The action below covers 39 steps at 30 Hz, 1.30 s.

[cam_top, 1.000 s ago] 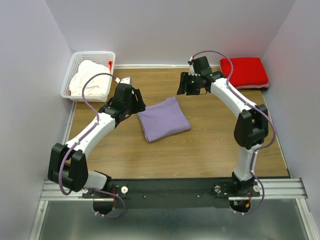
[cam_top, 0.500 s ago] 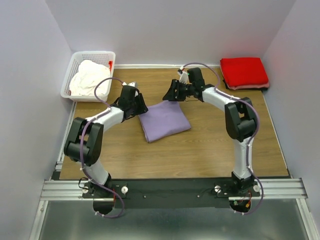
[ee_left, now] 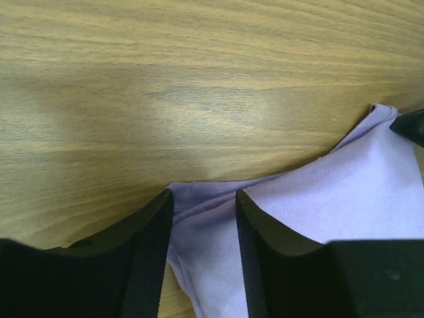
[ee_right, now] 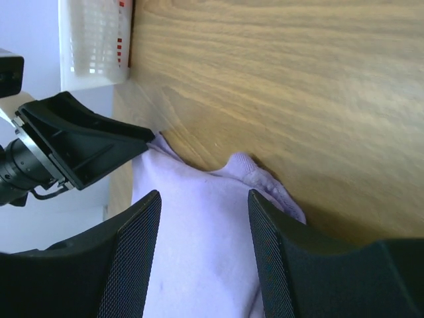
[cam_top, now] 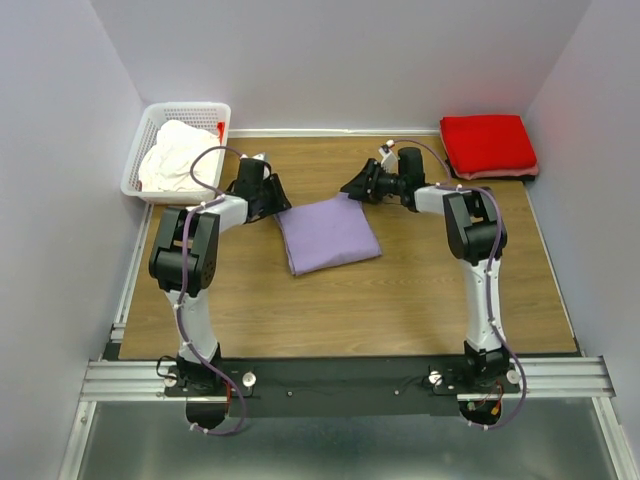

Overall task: Fold and stack the t-shirts
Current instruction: Fold the tshirt

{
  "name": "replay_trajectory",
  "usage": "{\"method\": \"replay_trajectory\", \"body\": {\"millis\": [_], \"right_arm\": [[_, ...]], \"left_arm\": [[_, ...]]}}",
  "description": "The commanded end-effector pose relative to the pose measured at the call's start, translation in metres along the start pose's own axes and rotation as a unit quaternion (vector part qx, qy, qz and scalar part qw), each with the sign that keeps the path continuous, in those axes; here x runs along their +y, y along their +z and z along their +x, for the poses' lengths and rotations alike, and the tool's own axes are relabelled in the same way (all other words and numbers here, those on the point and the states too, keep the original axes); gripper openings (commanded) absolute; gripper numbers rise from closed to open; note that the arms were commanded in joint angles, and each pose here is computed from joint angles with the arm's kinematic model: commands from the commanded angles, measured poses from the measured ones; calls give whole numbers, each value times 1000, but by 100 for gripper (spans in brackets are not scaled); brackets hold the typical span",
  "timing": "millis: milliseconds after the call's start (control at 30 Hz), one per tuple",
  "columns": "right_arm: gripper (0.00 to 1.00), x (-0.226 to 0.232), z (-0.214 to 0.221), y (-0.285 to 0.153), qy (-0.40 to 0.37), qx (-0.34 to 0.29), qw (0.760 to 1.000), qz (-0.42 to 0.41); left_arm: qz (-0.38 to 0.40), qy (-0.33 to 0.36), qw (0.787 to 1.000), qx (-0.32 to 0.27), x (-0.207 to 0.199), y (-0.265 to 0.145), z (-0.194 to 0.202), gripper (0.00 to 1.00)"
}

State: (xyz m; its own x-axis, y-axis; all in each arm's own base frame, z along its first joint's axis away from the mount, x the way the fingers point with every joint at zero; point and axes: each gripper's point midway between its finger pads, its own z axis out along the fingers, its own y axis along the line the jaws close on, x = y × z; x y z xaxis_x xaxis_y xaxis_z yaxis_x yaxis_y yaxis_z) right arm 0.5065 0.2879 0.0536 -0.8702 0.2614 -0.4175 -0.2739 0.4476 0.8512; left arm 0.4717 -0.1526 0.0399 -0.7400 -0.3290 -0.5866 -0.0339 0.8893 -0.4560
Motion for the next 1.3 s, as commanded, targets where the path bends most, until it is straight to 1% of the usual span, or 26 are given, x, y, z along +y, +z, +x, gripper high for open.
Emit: {"method": "replay_trajectory", "body": {"millis": [0,67,100,133,167,267,300,333,367,400,433,467,533,600,667,700,733,767,833,900,967,1033,1133,1200,1233,1267], "right_arm": [[63,43,-17,-24,-32,-27,999,-31],[63,60,-17,-35,-39,-32,998,-36],[64,59,-7,-41,-32,-25,999,-35],[64,79,-10,-52,-44,-34,997,-47],[64,76,5,-57,-32,-27,998,-46],[64,94,19,-77,-37,-27,997,-58],[63,90,36,-83,-26,-18,998,-60],[63,90,45,-87,-18,-14,998,-65],[63,107,47,-96,-25,-19,995,-90],[63,99,66,-100,-5,-7,996,-89],[63,101,71,-104,-2,-5,995,-95],[62,105,76,-107,-6,-1,994,-105],[61,98,86,-111,0,5,995,-100],[61,88,102,-112,5,17,995,-94],[61,73,114,-109,8,29,996,-85],[60,59,120,-105,17,35,996,-75],[60,46,125,-103,27,38,997,-65],[60,36,128,-102,38,39,997,-56],[59,11,138,-100,60,44,997,-36],[59,-2,144,-102,67,42,997,-21],[59,-11,140,-109,74,29,997,-10],[59,-15,133,-117,80,17,997,-5],[60,3,119,-122,63,4,998,-19],[60,26,110,-125,53,-3,998,-36],[60,33,108,-126,49,-4,998,-42],[61,42,107,-126,44,-3,998,-49]], "left_arm": [[9,16,1000,-4,-8,-11,-13,54],[26,17,999,-31,-24,-31,-32,58],[28,17,999,-42,-28,-39,-38,61],[31,13,998,-51,-32,-47,-43,63],[37,15,997,-65,-40,-62,-47,66],[55,21,995,-78,-57,-90,-42,66],[61,21,995,-77,-62,-97,-38,67],[76,26,993,-89,-73,-113,-39,67],[88,30,993,-70,-81,-114,-17,67],[100,36,992,-64,-89,-119,-6,66],[110,40,992,-56,-96,-123,5,66],[124,49,990,-37,-107,-128,32,66],[138,52,989,-18,-115,-133,58,64],[136,48,989,17,-106,-130,103,59],[138,38,989,42,-99,-126,127,56],[147,24,988,42,-99,-123,131,56],[141,14,989,48,-93,-120,140,55],[126,6,990,68,-77,-114,158,54],[113,-7,990,82,-65,-108,173,51],[94,-14,992,77,-54,-104,177,50],[70,-28,994,76,-37,-102,179,50],[67,-39,994,75,-30,-104,178,49],[70,-43,995,58,-29,-115,165,49],[64,-33,996,44,-32,-122,152,49],[65,-29,997,34,-35,-127,145,50],[78,-24,997,8,-46,-137,126,55]]}}
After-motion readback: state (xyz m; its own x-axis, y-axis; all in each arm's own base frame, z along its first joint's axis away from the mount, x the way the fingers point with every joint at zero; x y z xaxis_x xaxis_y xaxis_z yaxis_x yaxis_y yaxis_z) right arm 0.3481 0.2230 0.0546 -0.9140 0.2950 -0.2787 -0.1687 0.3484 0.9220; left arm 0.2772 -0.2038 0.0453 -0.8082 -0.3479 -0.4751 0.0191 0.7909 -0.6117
